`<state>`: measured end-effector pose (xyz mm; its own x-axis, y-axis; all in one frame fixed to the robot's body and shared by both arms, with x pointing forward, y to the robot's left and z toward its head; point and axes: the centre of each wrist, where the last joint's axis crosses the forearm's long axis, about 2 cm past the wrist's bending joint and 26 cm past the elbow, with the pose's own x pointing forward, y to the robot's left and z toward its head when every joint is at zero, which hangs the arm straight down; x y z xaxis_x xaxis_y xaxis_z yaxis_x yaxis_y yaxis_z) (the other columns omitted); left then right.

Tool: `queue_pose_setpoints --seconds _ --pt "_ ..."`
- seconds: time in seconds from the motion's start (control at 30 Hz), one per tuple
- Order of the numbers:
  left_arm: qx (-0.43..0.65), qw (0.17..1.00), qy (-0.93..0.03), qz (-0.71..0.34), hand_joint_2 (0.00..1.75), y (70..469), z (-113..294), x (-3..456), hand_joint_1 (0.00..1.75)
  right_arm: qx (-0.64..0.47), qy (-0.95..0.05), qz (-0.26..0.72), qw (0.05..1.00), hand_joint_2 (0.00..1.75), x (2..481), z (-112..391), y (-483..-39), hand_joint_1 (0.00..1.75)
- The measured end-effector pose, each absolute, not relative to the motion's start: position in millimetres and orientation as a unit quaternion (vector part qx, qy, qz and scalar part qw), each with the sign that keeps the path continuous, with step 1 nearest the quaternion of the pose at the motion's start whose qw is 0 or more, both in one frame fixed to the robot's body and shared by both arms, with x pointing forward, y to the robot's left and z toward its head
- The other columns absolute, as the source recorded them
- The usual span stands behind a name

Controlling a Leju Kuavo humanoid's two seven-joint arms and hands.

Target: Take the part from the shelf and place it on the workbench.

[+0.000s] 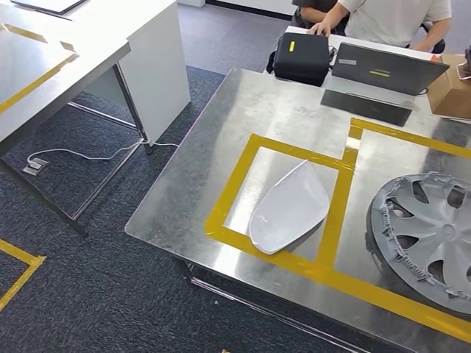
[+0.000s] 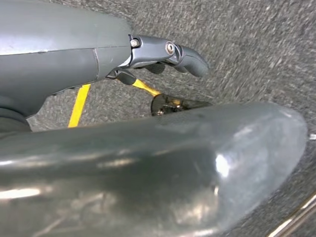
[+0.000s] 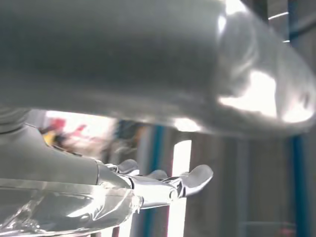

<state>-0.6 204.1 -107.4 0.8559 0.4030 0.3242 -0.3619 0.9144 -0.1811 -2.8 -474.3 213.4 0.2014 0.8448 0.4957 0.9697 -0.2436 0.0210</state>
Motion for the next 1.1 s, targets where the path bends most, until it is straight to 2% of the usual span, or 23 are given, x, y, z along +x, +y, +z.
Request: queue_pose_setpoints --seconds 0.17,0.33,0.5,0.67,0.8,0.93,1.1 --pt "-0.06 0.961 -0.185 0.195 0.0 197.8 -106.4 -1.4 0.0 -0.765 -0.491 -0.355 0.219 0.0 -13.3 143.5 -473.3 0.0" --pt "-0.06 0.963 -0.173 0.196 0.0 194.4 -105.8 -0.9 0.0 -0.739 -0.416 -0.431 0.309 0.0 -17.4 90.8 -461.5 0.0" --pt "-0.058 0.966 -0.152 0.199 0.0 188.5 -104.6 -0.1 0.0 -0.743 -0.32 -0.428 0.402 0.0 -20.7 34.6 -438.6 0.0" --pt "-0.059 0.966 -0.148 0.203 0.0 186.1 -104.1 0.5 0.0 -0.714 -0.244 -0.449 0.478 0.0 -24.2 3.7 -417.5 0.0" --pt "-0.078 0.962 -0.155 0.21 0.0 183.2 -103.5 1.9 0.0 -0.634 -0.121 -0.445 0.621 0.0 -22.7 -32.8 -383.2 0.0" --pt "-0.098 0.958 -0.175 0.207 0.0 181.6 -103.0 3.2 0.0 -0.522 -0.035 -0.398 0.754 0.0 -11.4 -75.5 -335.4 0.0" --pt "-0.099 0.957 -0.178 0.206 0.0 181.5 -103.0 2.6 0.0 -0.437 -0.001 -0.378 0.816 0.0 -1.9 -96.2 -302.3 0.0"
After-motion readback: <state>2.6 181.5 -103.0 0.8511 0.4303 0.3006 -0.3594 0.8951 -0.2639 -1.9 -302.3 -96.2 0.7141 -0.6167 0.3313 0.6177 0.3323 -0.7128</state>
